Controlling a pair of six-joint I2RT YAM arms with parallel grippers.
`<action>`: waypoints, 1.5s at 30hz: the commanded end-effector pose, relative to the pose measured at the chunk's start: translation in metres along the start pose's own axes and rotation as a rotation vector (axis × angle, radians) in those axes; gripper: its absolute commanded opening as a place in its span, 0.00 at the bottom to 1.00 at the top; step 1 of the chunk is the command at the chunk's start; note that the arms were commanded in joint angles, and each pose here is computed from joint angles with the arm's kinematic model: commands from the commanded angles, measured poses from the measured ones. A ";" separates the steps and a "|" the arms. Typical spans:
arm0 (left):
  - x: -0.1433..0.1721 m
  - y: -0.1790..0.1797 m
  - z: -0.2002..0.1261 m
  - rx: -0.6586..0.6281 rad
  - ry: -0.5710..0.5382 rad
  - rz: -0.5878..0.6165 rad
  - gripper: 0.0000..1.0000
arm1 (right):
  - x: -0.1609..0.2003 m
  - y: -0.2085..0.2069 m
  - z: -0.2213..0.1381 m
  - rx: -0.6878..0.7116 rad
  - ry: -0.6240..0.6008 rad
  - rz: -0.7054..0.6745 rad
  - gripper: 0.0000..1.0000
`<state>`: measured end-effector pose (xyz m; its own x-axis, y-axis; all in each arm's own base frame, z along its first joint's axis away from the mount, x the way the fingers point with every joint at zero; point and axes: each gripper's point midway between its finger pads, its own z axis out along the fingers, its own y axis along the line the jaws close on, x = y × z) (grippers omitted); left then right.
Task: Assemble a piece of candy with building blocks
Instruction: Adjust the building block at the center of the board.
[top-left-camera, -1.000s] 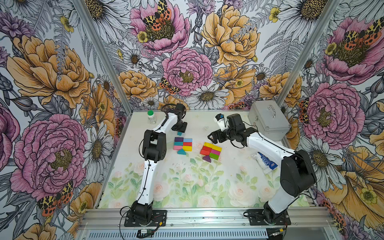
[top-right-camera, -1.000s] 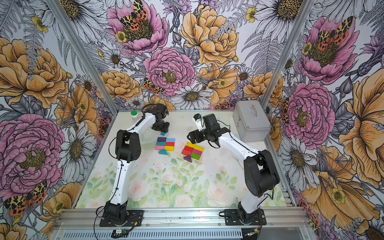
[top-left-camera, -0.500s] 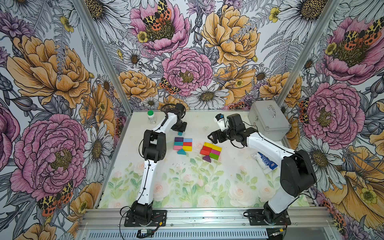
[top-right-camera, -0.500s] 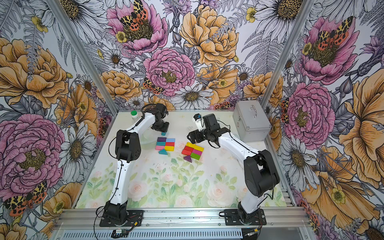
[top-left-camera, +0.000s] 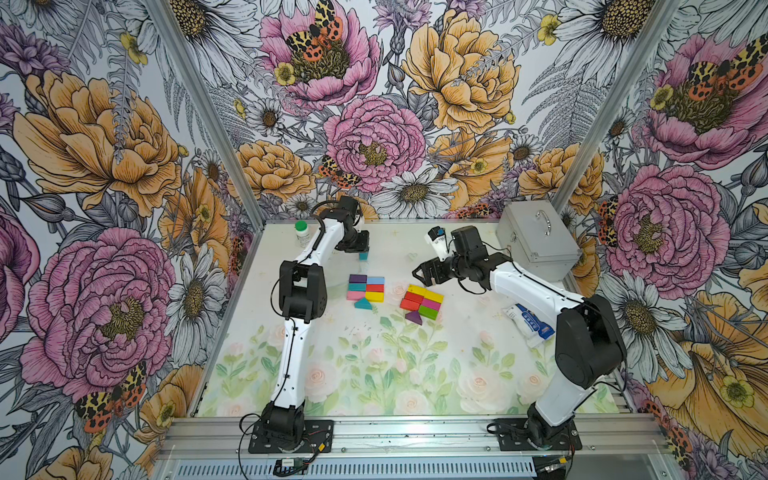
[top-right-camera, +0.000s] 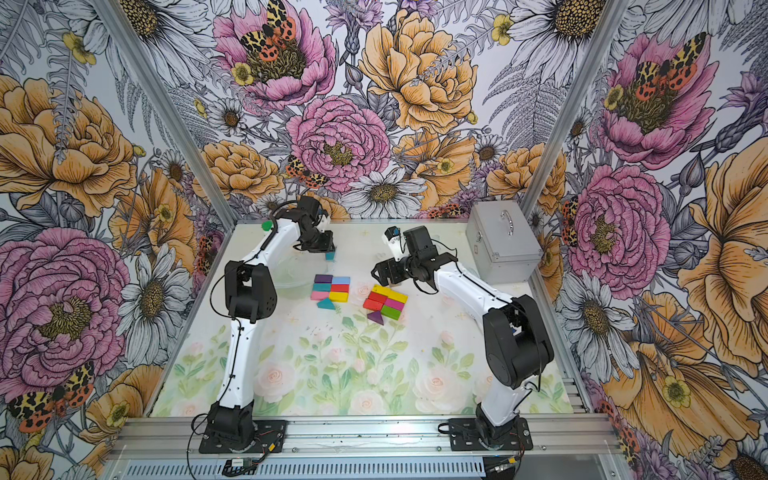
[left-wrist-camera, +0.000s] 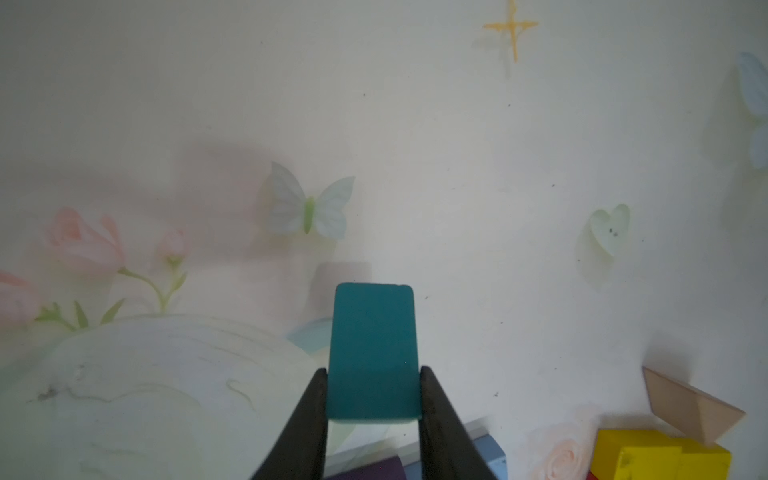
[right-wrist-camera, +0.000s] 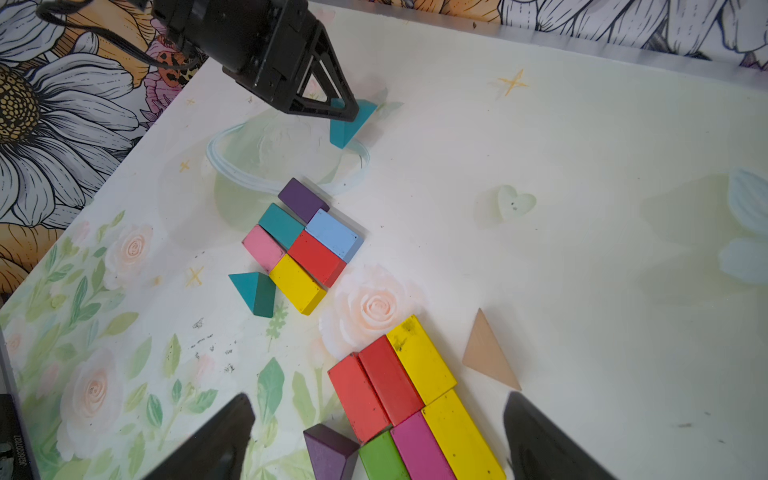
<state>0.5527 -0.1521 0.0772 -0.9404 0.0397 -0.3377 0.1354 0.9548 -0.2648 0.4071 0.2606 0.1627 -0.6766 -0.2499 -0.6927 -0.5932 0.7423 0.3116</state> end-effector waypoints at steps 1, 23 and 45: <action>-0.010 -0.033 -0.030 0.180 -0.031 -0.068 0.27 | -0.027 0.013 0.008 -0.074 -0.060 0.009 0.95; 0.023 -0.056 -0.078 0.532 -0.026 -0.237 0.27 | -0.078 0.040 0.100 -0.450 -0.102 -0.131 0.95; 0.041 -0.095 -0.078 0.613 0.027 -0.200 0.28 | -0.061 0.028 0.121 -0.380 -0.035 -0.126 0.82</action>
<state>0.4807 -0.2072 0.1241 -0.9816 -0.1256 -0.1437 0.0280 0.6498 -0.7596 0.4802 0.3675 0.1343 -0.5957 -0.2842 -0.7513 -0.7829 0.4144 0.4640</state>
